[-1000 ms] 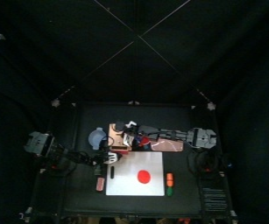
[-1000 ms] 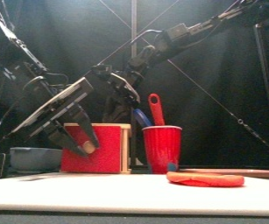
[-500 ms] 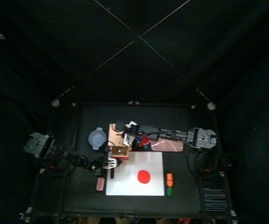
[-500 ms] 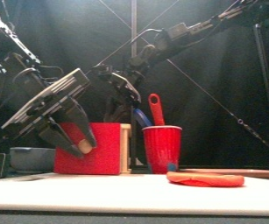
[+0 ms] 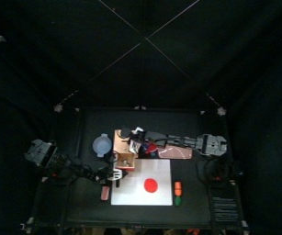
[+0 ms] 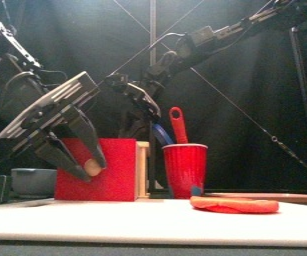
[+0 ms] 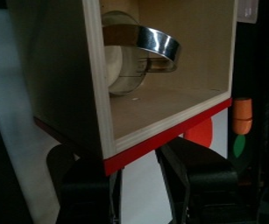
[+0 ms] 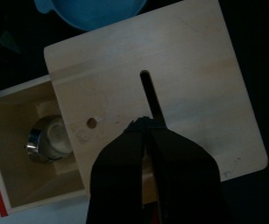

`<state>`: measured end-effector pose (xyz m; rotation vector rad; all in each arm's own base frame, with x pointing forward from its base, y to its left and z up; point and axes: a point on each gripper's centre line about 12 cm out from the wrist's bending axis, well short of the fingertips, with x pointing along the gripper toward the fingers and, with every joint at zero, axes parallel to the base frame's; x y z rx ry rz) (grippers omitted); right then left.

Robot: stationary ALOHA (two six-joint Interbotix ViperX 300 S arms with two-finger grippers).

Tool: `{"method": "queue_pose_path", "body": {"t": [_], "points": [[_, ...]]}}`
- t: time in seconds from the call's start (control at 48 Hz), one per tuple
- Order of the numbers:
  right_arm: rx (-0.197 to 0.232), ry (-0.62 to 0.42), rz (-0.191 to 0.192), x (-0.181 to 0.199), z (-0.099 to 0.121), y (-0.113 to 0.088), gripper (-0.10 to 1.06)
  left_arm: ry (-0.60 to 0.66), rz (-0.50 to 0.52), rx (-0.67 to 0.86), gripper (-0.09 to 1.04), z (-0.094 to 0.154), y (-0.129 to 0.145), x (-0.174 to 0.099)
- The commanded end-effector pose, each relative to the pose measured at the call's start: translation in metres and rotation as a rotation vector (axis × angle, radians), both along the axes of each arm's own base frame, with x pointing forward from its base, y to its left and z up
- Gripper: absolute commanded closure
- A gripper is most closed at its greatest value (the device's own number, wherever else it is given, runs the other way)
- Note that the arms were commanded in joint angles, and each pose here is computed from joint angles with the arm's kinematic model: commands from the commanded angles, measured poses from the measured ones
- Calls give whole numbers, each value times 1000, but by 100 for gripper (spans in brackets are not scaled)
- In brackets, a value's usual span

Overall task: Get the cutter from the drawer then cut the dough then place the extra dough in the bowl
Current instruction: Open the drawer

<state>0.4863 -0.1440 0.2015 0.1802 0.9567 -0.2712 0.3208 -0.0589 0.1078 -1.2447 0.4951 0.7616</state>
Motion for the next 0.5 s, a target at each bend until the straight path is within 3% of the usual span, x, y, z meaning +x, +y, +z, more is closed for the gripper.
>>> {"method": "queue_pose_path", "body": {"t": [0.021,0.5], "points": [[4,16,-3,-3,0,-1,94,-18,-12,-15,37,5,-6,5],[4,17,-2,-3,-1,-1,94,-19,-28,-22,17,6,-7,6]]}}
